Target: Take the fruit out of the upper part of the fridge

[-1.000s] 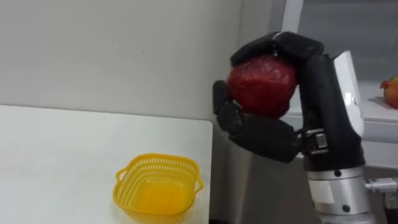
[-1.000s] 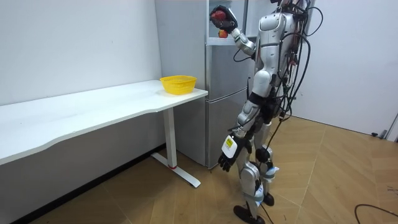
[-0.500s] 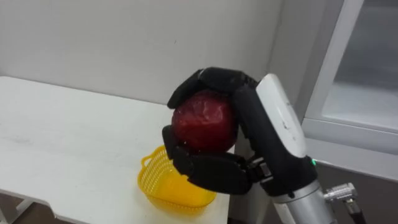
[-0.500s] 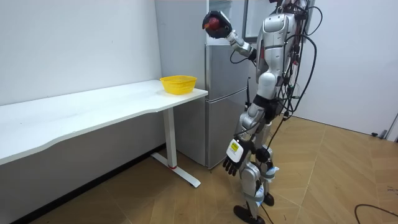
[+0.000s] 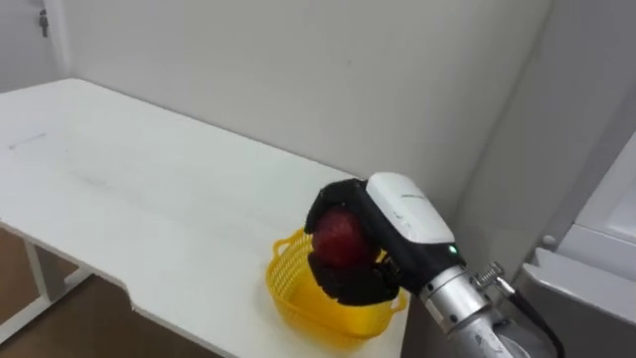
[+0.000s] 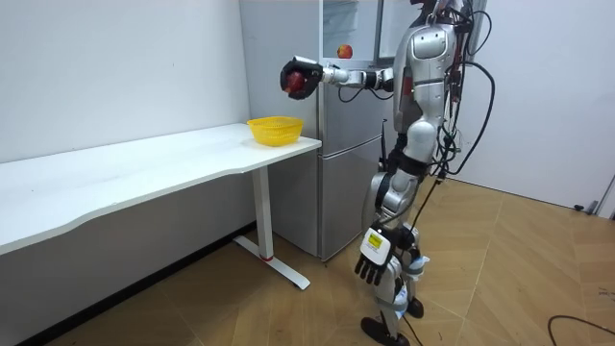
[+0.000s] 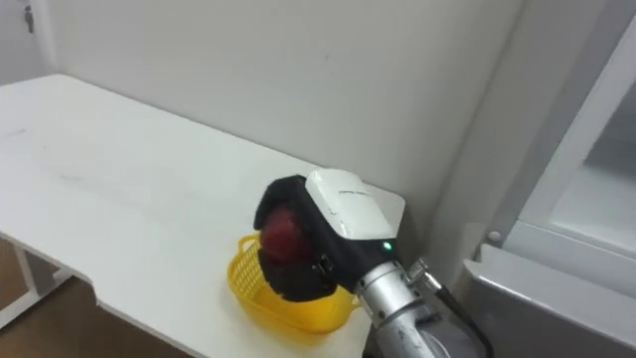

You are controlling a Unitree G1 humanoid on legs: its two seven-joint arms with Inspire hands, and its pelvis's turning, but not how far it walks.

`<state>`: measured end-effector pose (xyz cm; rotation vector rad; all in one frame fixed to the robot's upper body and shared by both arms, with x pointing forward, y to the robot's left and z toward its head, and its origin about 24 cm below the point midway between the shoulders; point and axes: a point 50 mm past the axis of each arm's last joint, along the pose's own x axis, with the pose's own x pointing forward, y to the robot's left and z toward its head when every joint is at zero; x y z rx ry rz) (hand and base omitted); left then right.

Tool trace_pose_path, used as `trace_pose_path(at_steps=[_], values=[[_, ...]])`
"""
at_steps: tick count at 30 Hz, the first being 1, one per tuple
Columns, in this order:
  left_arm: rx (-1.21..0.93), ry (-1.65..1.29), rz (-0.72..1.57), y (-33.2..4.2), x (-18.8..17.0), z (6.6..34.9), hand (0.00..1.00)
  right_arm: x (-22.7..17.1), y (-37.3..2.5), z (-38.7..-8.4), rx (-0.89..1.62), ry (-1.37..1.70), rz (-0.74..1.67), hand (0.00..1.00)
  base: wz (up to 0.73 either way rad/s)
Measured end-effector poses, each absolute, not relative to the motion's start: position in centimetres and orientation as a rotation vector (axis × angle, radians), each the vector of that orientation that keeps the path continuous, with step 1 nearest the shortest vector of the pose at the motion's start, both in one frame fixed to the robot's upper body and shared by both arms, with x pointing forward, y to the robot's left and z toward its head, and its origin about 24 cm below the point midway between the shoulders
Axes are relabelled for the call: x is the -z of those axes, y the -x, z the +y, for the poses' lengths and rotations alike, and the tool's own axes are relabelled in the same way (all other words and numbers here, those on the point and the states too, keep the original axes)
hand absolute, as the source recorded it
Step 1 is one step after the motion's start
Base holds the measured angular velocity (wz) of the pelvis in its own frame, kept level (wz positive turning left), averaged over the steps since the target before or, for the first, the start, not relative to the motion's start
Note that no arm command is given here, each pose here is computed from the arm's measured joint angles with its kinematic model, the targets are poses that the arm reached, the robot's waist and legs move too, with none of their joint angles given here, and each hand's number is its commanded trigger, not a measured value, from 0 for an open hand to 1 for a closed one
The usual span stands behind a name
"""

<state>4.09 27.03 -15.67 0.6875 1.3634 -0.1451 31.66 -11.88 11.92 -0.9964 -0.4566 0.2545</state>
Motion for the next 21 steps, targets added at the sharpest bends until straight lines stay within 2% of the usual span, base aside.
trace_pose_path(at_steps=[5,13,21], values=[[0.129,-0.670,1.391,-3.7,15.5,27.6,0.00,-10.1,-32.5,-14.0,-0.230,1.041,-0.329,1.00,0.18],[0.105,-0.687,1.400,-3.2,15.1,28.7,0.00,-9.9,-34.1,-16.8,-0.179,1.036,-0.221,1.00,0.18],[0.102,-0.663,1.437,-2.3,15.1,28.8,0.00,-9.4,-34.5,-17.8,-0.159,1.040,-0.170,1.00,0.10]])
